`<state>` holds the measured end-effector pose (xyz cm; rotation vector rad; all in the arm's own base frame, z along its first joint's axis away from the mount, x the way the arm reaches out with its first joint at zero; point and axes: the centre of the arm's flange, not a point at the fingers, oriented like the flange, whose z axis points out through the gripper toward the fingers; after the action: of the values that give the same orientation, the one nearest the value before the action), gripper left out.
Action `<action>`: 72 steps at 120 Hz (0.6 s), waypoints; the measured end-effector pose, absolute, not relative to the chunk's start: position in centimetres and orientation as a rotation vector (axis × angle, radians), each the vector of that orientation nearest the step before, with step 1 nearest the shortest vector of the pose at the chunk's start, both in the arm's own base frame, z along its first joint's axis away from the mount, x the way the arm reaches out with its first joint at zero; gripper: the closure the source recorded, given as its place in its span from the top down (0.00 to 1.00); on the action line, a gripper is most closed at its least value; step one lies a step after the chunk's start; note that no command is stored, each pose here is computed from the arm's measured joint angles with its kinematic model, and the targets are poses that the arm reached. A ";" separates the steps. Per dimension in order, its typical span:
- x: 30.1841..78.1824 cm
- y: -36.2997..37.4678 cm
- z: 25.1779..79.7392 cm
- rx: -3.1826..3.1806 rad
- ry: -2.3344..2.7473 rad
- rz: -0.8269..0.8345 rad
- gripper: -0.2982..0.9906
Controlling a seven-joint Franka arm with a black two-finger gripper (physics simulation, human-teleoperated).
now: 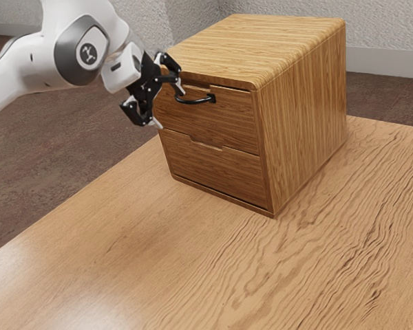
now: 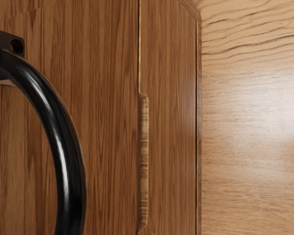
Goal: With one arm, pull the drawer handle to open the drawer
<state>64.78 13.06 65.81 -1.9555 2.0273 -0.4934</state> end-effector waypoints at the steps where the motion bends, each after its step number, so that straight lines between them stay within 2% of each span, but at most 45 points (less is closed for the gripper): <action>1: 64.8 13.1 65.8 -1.956 2.027 -0.493 0.77; 22: 64.7 12.9 65.8 -1.971 2.015 -0.497 0.71; 44: 64.5 12.9 65.9 -1.997 2.004 -0.495 0.55; 53: 64.1 12.9 66.1 -2.019 2.005 -0.480 0.54; 72: 62.9 13.2 66.8 -2.070 2.006 -0.448 0.40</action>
<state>62.89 13.21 66.78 -2.0703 2.0057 -0.4480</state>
